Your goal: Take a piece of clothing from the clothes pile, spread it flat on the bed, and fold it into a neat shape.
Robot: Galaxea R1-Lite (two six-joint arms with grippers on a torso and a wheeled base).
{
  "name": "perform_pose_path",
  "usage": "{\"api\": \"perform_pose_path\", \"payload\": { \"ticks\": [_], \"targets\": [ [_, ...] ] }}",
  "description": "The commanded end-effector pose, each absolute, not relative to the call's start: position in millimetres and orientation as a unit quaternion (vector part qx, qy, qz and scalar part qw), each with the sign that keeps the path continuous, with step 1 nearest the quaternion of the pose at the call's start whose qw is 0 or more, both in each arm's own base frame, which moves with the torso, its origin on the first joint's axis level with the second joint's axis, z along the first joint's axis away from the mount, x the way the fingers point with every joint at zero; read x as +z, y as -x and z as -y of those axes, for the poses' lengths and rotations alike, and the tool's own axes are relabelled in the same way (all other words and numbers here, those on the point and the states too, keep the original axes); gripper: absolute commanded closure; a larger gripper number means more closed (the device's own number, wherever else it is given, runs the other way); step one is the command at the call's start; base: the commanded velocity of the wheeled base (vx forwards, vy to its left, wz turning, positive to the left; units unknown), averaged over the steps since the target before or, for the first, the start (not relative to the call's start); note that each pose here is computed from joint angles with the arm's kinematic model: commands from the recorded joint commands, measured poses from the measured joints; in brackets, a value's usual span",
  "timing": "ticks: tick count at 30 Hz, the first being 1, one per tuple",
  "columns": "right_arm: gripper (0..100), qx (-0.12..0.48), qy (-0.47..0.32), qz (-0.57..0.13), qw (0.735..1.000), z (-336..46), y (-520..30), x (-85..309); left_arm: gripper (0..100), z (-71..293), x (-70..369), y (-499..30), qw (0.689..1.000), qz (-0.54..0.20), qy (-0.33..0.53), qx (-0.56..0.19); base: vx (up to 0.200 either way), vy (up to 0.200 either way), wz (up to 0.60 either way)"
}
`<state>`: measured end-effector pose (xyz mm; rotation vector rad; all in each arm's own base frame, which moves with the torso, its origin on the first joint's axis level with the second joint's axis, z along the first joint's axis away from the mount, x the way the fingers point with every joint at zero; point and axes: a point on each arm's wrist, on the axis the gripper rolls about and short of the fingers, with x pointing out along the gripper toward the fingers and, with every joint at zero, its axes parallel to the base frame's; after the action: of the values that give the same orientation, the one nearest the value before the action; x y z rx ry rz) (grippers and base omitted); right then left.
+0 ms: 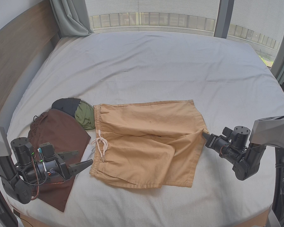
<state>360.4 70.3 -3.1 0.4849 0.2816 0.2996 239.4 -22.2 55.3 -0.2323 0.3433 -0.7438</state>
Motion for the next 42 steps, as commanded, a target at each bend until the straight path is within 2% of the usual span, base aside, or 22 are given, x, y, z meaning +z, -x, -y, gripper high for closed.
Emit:
{"api": "perform_pose_path", "payload": {
  "ticks": [1,7,13,29,42],
  "targets": [
    [0,0.147,-0.238,-0.135,0.951,-70,-362,-2,0,21,56,-239,0.910,-0.165,0.112,-0.364,0.000,0.000,0.00],
    [0,0.149,-0.234,-0.151,0.949,-68,-345,4,0,18,55,-239,0.911,-0.167,0.114,-0.361,0.000,0.000,0.00],
    [0,0.205,-0.189,-0.222,0.934,-64,-304,-4,0,17,61,-236,0.902,-0.158,0.119,-0.383,0.000,0.000,0.00],
    [0,0.267,-0.167,-0.291,0.903,-71,-267,-14,0,13,58,-236,0.904,-0.162,0.120,-0.377,0.000,0.000,0.00],
    [0,0.292,-0.167,-0.333,0.881,-80,-253,-26,0,11,27,-244,0.900,-0.209,0.121,-0.364,0.000,0.000,0.00]
  ]
}}
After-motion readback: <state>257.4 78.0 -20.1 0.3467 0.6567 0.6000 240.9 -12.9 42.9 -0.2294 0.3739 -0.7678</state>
